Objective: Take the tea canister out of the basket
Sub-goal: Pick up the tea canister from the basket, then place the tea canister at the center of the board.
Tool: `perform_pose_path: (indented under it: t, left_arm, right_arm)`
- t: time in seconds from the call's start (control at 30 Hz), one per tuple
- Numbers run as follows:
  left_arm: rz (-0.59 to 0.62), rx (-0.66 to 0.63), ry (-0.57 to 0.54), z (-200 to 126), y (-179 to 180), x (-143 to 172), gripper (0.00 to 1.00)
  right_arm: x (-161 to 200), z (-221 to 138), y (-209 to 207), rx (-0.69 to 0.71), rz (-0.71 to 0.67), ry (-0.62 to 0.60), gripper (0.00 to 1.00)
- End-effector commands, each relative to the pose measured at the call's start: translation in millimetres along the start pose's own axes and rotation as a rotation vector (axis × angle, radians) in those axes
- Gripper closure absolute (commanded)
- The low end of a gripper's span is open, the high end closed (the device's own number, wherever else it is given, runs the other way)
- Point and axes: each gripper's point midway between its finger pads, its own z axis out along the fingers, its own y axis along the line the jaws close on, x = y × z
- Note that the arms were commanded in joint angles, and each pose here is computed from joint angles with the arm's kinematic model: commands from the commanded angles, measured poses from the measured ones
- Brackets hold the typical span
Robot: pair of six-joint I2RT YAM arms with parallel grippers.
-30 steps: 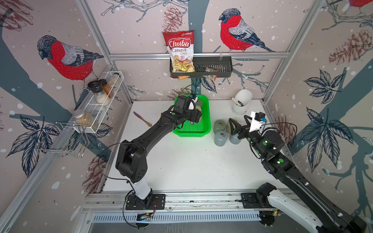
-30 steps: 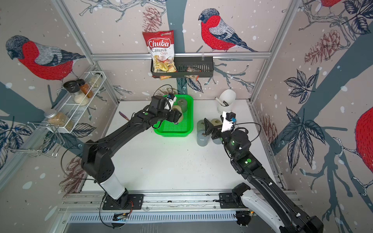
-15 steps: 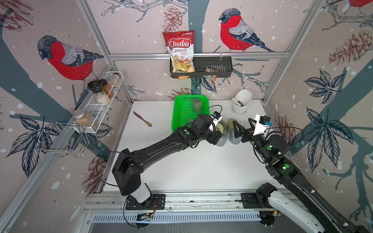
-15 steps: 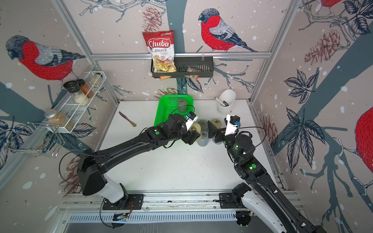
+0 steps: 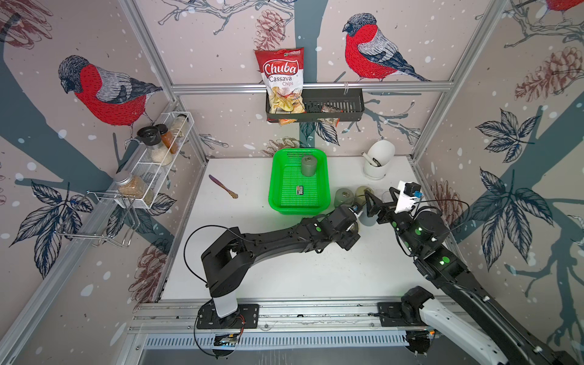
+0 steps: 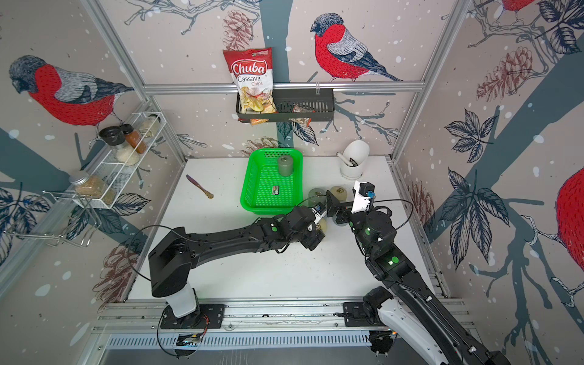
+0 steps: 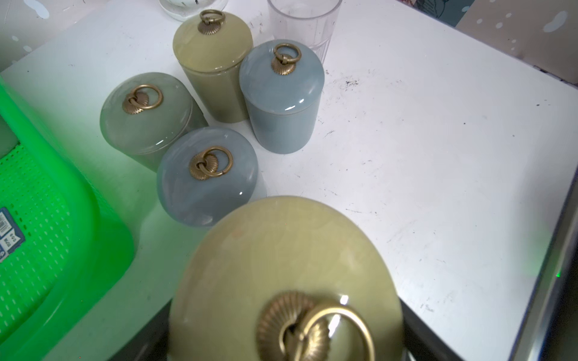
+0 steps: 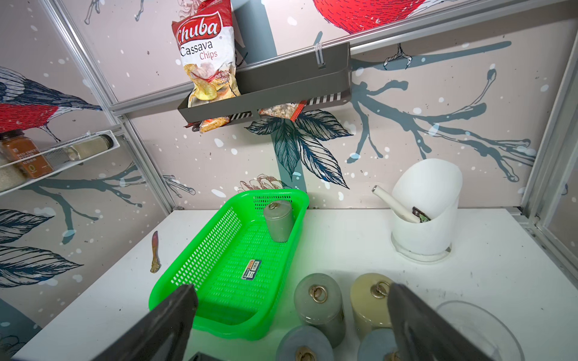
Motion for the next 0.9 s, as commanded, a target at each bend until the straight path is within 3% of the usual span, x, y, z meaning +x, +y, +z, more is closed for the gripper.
perform_pose_path:
  t: [0.0,0.87]
  left_arm:
    - [-0.031,-0.008,-0.123,3,-2,-27,1.0]
    - [-0.03,-0.001,-0.097,39,-8,-3,1.0]
  right_arm:
    - [-4,0,-2,0.01,-0.001,-0.023,0.0]
    - [-2,3,-21,0.074,0.003,-0.028,0.0]
